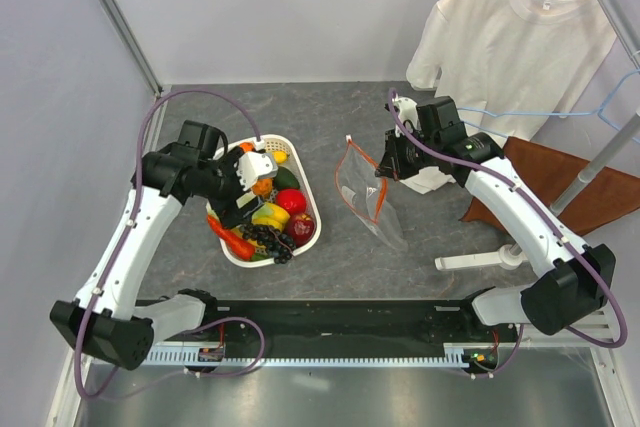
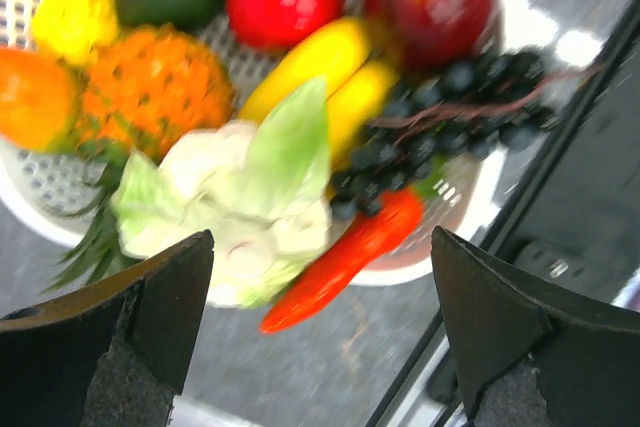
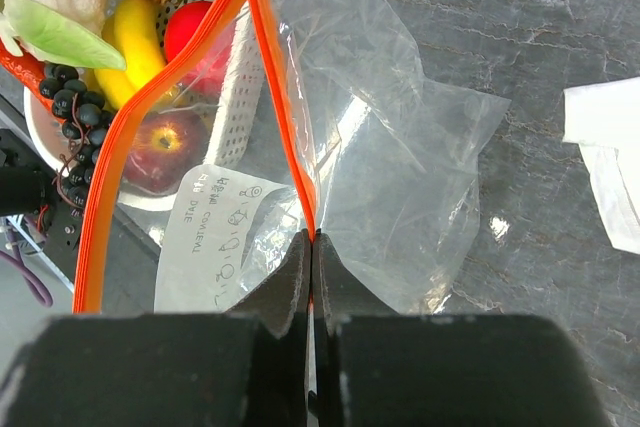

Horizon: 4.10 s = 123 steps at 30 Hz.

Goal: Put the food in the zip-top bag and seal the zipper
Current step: Pick up the fake vegetable from the bin, then place the fake vegetable in the zipper food storage bag.

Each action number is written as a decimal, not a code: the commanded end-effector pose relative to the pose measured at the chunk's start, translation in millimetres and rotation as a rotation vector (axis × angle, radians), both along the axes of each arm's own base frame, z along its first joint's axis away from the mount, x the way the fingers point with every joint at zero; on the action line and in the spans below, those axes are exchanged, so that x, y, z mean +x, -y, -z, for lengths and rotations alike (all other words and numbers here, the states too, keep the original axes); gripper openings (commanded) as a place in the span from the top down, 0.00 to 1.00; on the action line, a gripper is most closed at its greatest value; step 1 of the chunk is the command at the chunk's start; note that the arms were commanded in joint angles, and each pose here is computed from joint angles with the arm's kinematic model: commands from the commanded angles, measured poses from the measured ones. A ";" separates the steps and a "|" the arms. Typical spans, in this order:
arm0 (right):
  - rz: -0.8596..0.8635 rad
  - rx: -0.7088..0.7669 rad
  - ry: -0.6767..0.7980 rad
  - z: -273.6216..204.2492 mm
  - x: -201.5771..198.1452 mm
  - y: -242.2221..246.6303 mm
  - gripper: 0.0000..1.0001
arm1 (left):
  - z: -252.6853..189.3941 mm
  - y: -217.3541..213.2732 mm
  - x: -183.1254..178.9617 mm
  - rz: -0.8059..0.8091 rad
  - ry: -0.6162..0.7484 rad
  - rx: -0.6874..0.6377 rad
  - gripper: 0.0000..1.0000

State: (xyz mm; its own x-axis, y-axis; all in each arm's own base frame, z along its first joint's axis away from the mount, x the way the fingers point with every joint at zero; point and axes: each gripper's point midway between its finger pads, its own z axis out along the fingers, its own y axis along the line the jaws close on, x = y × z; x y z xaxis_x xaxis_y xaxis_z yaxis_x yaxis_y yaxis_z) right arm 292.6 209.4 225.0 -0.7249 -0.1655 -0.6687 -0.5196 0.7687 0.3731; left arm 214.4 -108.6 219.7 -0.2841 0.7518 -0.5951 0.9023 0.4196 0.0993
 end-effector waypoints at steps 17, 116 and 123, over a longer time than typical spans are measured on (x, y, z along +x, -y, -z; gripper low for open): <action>-0.032 -0.001 0.026 -4.3 1.0 -4.5 1.00 | 24.6 -54.4 33.5 0.131 0.362 0.403 0.00; -0.003 0.305 0.033 -70.4 21.9 -57.2 1.00 | -198.1 170.9 27.4 -0.125 -0.269 -1.232 0.90; 0.040 0.376 -0.024 -73.3 27.4 -65.6 1.00 | -147.8 179.3 42.7 -0.365 -0.491 -1.243 0.89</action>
